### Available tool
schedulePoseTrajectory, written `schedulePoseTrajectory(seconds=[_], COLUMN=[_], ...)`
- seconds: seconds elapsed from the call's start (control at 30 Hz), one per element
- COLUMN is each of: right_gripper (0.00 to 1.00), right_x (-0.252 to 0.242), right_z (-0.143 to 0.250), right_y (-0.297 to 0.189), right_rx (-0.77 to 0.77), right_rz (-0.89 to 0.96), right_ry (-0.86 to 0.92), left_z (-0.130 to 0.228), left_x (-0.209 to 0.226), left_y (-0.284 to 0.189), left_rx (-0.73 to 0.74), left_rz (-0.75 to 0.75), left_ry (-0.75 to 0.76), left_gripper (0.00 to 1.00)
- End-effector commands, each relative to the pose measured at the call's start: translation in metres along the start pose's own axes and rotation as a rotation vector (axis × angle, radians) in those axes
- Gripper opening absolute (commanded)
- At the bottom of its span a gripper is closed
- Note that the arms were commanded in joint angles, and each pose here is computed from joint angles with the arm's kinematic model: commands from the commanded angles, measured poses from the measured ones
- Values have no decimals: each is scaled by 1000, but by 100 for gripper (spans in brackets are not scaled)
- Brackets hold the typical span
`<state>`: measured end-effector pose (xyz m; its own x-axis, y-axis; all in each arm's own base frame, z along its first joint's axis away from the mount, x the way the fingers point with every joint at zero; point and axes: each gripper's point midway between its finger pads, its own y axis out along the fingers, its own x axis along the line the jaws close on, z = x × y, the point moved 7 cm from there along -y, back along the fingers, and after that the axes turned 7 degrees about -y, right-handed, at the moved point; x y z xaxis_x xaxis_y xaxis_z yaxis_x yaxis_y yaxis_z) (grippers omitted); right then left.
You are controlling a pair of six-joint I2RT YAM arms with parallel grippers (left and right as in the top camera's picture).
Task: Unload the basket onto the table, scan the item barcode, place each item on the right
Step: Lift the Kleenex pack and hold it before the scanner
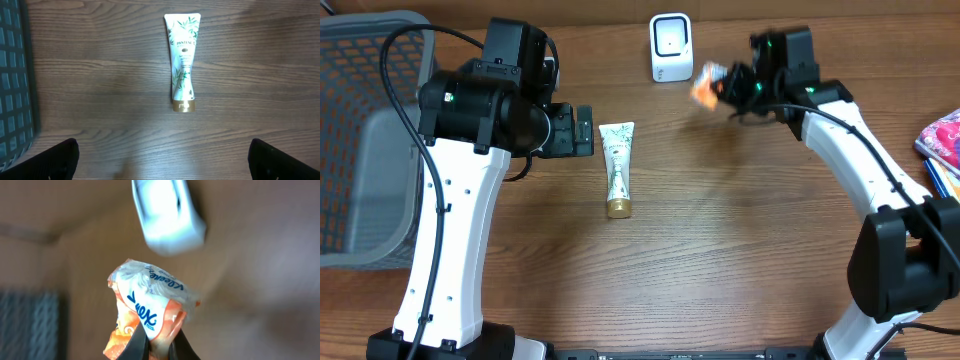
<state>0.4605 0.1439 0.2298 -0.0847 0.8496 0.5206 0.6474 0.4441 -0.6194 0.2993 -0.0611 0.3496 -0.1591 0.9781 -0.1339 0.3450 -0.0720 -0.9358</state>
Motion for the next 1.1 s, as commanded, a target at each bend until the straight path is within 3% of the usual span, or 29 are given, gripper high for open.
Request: schedulePoseTrajectory(seconds=[0.0,0.1,0.3,0.47,0.5,0.63,0.87,1.07], right_gripper=[4,4,4,4,4,4,4,4], right_x=[33,56,43,34,30,32,53,67], right_z=[-47,-55,-50,-51,-51,-55,-35,-25], right_y=[-10,7,70,92,91,85,101,104], right_rx=[-342,-468,-483,-473,-467,-417,-255,-203], right_rz=[175,125,194,375,507,693,578,589], right_ry=[-48,-119,-204,-552,-725,-1040,-1620,-1880], left_z=[-1,-1,-1,-1,-1,-1,-1,-1], left_x=[2,2,2,2,2,2,2,2], left_y=[0,0,0,0,0,0,0,0], left_rx=[-5,-5,-5,-5,-5,-5,-5,-5], left_rz=[-13,-13,-13,-13,-13,-13,-13,-13], left_ry=[-18,-18,-18,-18,-18,-18,-18,-18], left_gripper=[100,100,100,100,100,100,100,100])
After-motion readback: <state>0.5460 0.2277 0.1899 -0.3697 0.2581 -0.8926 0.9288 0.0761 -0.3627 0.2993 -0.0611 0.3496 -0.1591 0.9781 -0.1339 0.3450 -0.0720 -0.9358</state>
